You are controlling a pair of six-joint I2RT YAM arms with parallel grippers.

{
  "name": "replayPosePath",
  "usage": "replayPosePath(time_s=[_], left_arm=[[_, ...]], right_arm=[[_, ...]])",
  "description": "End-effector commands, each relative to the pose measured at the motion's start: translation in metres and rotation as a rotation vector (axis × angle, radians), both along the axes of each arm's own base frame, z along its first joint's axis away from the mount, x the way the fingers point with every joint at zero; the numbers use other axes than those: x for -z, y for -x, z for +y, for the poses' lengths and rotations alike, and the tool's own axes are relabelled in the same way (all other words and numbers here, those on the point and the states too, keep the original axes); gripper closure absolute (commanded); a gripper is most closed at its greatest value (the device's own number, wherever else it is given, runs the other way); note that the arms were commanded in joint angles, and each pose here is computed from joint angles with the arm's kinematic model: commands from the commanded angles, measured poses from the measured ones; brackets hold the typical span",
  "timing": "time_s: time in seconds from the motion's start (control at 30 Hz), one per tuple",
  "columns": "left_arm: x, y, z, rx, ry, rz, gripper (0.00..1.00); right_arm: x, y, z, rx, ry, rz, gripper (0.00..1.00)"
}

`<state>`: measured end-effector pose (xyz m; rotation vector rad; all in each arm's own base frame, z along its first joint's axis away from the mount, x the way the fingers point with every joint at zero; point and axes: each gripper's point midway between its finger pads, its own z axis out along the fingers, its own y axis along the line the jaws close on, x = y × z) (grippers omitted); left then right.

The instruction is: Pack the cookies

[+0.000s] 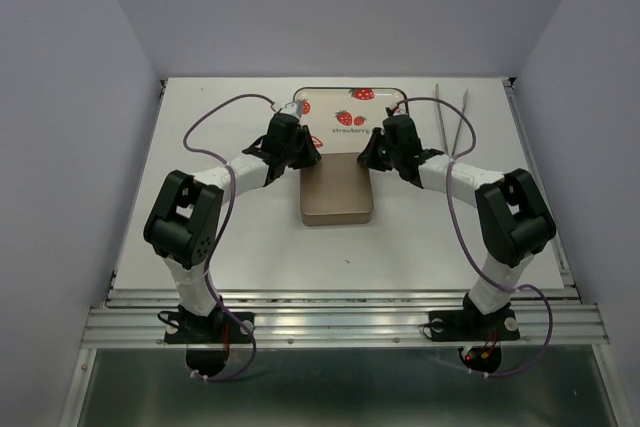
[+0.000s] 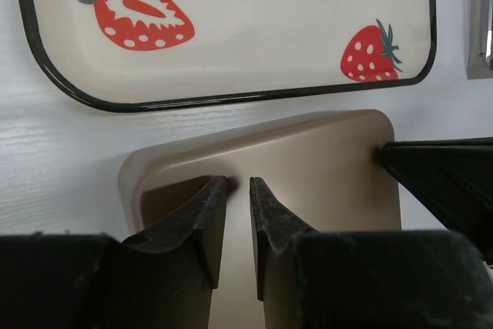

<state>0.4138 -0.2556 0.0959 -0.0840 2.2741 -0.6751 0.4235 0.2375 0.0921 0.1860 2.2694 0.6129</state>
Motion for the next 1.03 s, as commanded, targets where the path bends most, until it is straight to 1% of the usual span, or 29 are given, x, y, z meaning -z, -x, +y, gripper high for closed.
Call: replayPosePath(time_s=[0.0,0.17,0.23,0.3,0.33,0.37,0.4,0.43,0.47,0.5,0.53,0.57,0.6,0.63,0.7,0.73,0.83,0.93,1.0], left_arm=[[-0.003,-0.006,-0.001,0.01,-0.031,-0.018,0.69],[-0.01,-0.01,-0.003,0.014,-0.026,-0.042,0.69],[-0.016,-0.01,-0.004,0.02,-0.019,-0.054,0.69],[-0.028,-0.01,-0.005,0.027,-0.008,-0.079,0.65],[-0.047,-0.011,-0.005,0.03,0.004,-0.118,0.61],[-0.059,-0.013,-0.001,0.015,-0.005,-0.15,0.47],[-0.072,-0.015,0.003,-0.002,-0.014,-0.177,0.37],[-0.106,-0.018,0.013,-0.048,-0.018,-0.24,0.29],[-0.124,-0.018,0.02,-0.078,-0.021,-0.28,0.06],[-0.142,-0.017,0.028,-0.114,-0.025,-0.321,0.01],[-0.173,-0.012,0.049,-0.201,-0.031,-0.381,0.01],[-0.185,-0.009,0.062,-0.257,-0.034,-0.4,0.01],[-0.212,0.0,0.078,-0.321,-0.022,-0.44,0.01],[-0.22,0.01,0.104,-0.421,-0.056,-0.44,0.01],[-0.22,0.016,0.125,-0.514,-0.1,-0.433,0.01],[-0.222,0.027,0.144,-0.593,-0.109,-0.435,0.01],[-0.22,0.046,0.166,-0.664,-0.109,-0.439,0.01],[-0.205,0.058,0.184,-0.736,-0.107,-0.427,0.01],[-0.2,0.061,0.188,-0.748,-0.107,-0.426,0.01]], right_arm=[[0.032,0.024,-0.033,0.101,0.117,0.102,0.84],[0.02,0.027,-0.04,0.132,0.12,0.083,0.84],[0.012,0.024,-0.04,0.132,0.122,0.06,0.82],[-0.001,0.019,-0.039,0.117,0.126,0.024,0.79],[-0.01,0.015,-0.036,0.103,0.122,0.002,0.74],[-0.036,0.005,-0.033,0.1,0.107,-0.059,0.68],[-0.052,-0.001,-0.035,0.105,0.115,-0.102,0.6],[-0.068,-0.008,-0.042,0.146,0.136,-0.148,0.49],[-0.1,-0.012,-0.048,0.178,0.124,-0.22,0.42],[-0.114,-0.013,-0.054,0.205,0.134,-0.254,0.31],[-0.126,-0.014,-0.068,0.268,0.162,-0.288,0.11],[-0.133,-0.011,-0.077,0.302,0.175,-0.307,0.0],[-0.151,-0.006,-0.092,0.369,0.18,-0.348,0.0],[-0.159,0.003,-0.104,0.411,0.179,-0.37,0.0],[-0.153,0.011,-0.11,0.425,0.194,-0.362,0.0],[-0.166,0.019,-0.122,0.478,0.181,-0.394,0.0],[-0.166,0.04,-0.152,0.604,0.181,-0.421,0.0],[-0.162,0.056,-0.172,0.681,0.205,-0.44,0.0],[-0.161,0.06,-0.181,0.706,0.237,-0.448,0.0]])
